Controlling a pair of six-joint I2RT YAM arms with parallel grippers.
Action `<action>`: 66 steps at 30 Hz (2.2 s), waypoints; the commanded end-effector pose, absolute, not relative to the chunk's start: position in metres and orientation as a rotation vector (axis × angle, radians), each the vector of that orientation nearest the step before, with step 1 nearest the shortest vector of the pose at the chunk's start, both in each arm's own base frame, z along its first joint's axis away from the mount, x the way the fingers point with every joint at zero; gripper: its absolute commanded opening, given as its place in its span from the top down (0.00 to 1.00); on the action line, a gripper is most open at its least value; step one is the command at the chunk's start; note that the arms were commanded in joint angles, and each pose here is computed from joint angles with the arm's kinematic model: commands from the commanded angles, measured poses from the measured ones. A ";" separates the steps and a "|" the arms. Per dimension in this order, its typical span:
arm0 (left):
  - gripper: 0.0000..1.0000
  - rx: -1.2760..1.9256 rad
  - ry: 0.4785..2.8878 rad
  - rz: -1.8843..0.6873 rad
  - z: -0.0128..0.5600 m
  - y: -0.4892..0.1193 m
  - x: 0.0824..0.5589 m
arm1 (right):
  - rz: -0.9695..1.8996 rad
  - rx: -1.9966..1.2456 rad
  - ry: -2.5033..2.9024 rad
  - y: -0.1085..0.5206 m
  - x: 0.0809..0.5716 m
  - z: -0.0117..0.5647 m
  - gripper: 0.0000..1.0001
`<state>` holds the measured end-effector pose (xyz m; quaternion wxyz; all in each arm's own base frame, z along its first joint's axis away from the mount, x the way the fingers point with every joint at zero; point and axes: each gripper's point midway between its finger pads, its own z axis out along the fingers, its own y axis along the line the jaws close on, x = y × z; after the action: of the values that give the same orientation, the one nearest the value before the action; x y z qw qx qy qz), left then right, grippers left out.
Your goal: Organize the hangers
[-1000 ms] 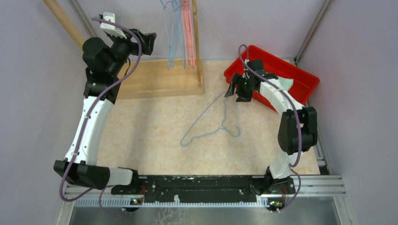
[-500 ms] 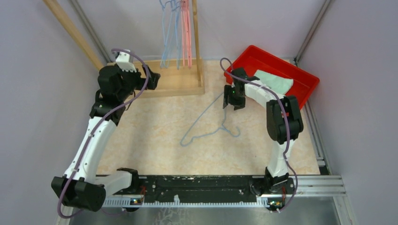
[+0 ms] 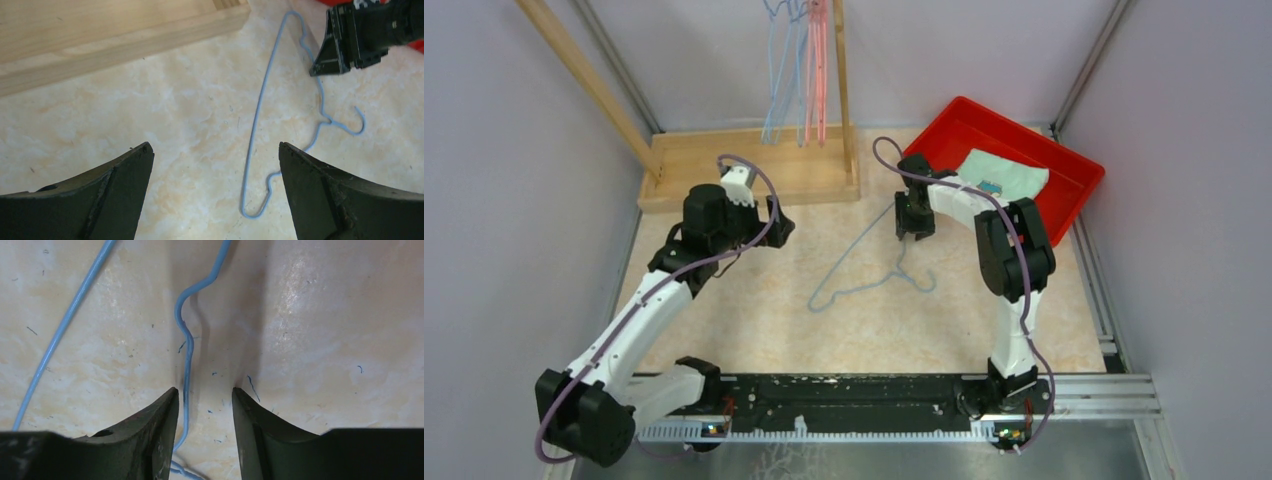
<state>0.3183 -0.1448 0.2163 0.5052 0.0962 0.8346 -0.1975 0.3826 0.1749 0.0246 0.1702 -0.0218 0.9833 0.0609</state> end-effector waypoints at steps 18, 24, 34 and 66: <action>0.00 0.722 2.002 -0.513 0.161 -0.271 0.267 | 0.267 -0.096 2.736 0.192 0.390 0.044 1.00; 0.00 0.824 1.983 -0.519 0.149 -0.306 0.265 | 0.369 -0.107 2.708 0.205 0.391 0.078 1.00; 0.00 0.925 1.978 -0.495 0.130 -0.332 0.255 | 0.495 -0.120 2.623 0.218 0.398 0.137 1.00; 0.22 0.720 2.098 -0.105 0.045 -0.285 0.283 | 0.773 -0.199 2.599 0.230 0.352 0.238 1.00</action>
<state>0.2751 -0.2785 0.0351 0.4254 0.3096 0.8493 -0.0437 0.3632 0.2270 0.1850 0.1762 -0.0618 0.9536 0.2360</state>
